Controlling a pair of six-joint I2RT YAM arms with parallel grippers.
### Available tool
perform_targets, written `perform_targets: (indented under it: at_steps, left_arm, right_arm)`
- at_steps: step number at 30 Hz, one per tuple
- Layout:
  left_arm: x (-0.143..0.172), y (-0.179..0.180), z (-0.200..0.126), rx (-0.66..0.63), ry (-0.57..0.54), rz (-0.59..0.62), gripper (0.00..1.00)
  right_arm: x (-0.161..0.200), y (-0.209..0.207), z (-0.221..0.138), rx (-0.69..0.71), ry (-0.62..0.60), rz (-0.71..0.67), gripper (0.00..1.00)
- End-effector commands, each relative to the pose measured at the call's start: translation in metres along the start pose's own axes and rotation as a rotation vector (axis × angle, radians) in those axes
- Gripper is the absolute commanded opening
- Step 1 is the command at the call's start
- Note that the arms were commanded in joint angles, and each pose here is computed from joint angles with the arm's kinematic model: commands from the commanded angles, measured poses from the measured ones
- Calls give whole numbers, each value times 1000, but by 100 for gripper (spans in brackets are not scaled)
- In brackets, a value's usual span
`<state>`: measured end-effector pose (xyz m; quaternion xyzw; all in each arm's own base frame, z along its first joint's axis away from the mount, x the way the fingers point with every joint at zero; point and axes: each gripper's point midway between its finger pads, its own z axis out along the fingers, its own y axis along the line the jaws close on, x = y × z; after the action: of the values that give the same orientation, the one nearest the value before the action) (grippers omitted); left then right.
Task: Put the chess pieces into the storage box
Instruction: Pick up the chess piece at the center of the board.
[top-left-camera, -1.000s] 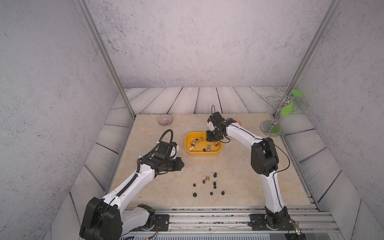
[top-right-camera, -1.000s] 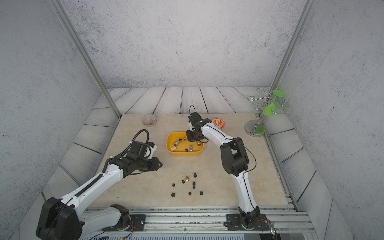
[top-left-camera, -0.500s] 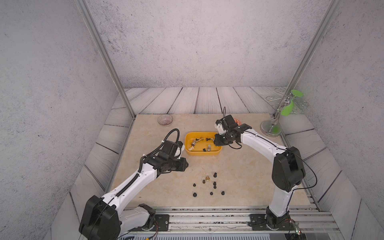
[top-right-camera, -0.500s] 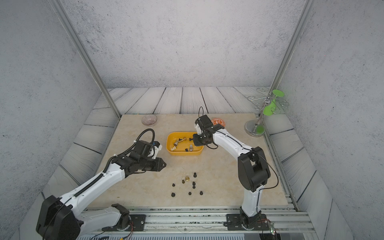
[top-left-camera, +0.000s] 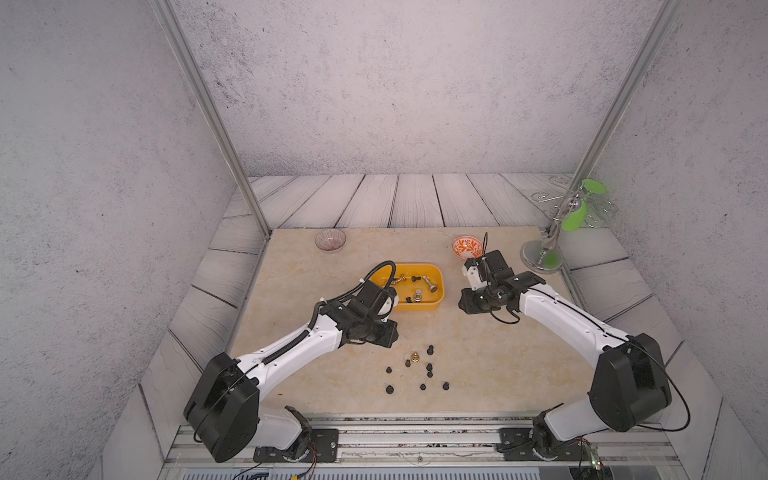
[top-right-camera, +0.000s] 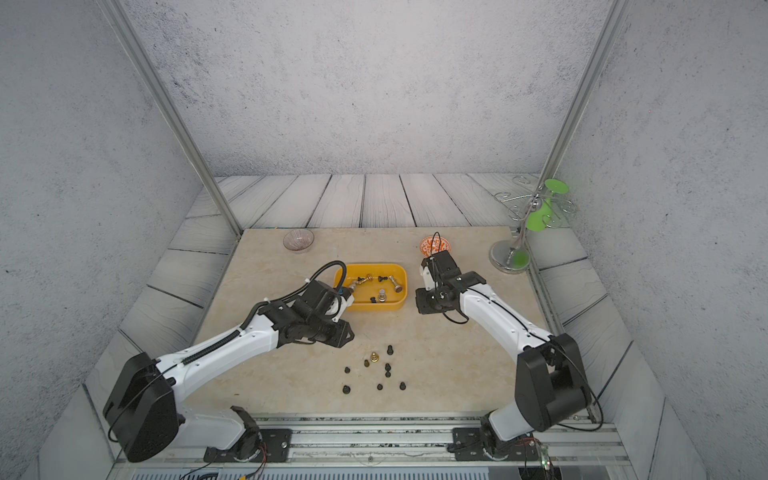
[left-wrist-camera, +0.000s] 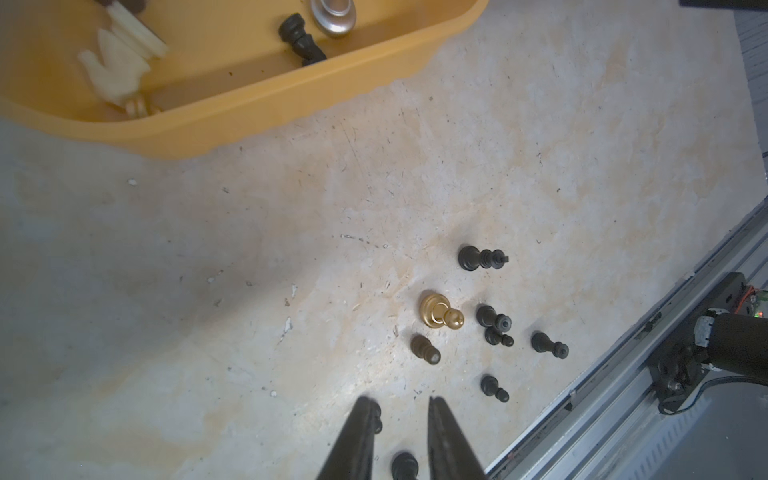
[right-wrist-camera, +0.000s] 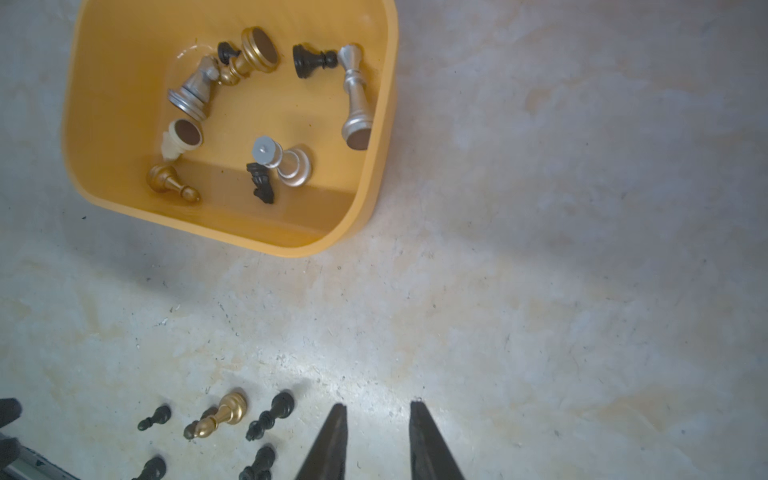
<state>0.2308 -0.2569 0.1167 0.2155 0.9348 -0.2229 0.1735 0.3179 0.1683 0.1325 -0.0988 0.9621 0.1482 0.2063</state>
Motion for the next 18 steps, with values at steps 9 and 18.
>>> perform_targets:
  at_steps: [9,18]
  left_arm:
    - [1,-25,31,-19,78,109,27]
    - [7,-44,54,-25,141,178,27]
  right_arm:
    - [16,-22,-21,46,-44,81,29]
    - [18,-23,-20,43,-39,87,30]
